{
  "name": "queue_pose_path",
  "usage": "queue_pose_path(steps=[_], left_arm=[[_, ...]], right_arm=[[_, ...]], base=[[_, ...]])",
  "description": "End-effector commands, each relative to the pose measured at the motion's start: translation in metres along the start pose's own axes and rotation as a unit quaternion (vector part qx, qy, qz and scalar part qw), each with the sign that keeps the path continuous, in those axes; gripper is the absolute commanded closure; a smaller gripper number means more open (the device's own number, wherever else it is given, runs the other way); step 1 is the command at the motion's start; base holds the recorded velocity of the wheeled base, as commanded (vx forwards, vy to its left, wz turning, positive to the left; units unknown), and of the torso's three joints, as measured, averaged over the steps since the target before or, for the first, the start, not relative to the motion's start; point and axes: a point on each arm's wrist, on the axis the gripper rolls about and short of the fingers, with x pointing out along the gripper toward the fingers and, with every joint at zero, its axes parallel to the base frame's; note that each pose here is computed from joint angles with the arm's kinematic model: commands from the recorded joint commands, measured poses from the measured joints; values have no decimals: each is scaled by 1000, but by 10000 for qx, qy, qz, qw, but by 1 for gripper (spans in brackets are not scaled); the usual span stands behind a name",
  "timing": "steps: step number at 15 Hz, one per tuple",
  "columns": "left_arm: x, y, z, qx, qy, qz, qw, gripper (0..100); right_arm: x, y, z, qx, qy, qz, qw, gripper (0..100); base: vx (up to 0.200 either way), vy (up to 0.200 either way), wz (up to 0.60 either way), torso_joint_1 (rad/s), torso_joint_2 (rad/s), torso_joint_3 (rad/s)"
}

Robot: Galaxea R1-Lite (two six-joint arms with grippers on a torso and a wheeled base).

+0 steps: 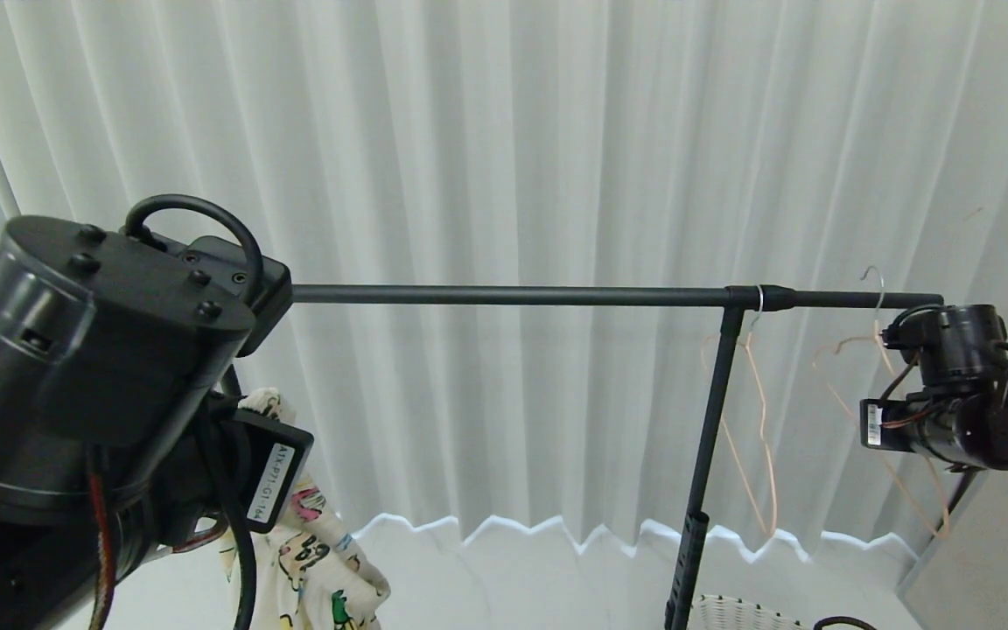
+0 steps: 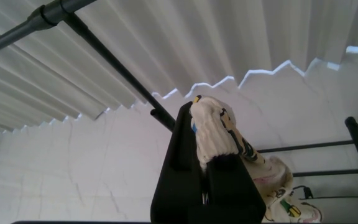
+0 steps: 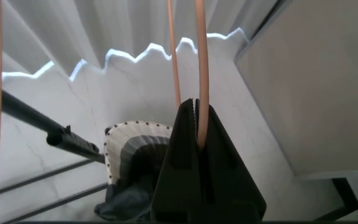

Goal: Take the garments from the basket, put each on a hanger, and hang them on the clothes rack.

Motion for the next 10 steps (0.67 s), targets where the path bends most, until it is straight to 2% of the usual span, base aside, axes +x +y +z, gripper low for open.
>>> queue_pose_path(steps=[1,4,8,10], left_arm=[[-1,2,-1,-21,-15,8,10000,100],[-2,3,-5,2,6,11,10000,100],[-4,6,-10,2,2,34,10000,100],[-4,6,-11,8,8,34,10000,100]], right_arm=[[-22,-8,3,118,-281,71,9995,100],[-34,-16,-5,-2,-437,111,9990,100],[-72,-33,-18,-80,-722,535,9959,100],[-89,-41,-22,-189,-907,672,9934,100]], base=[[0,0,0,0,0,0],[0,0,0,0,0,0],[0,0,0,0,0,0],[-200,0,0,5,5,2]])
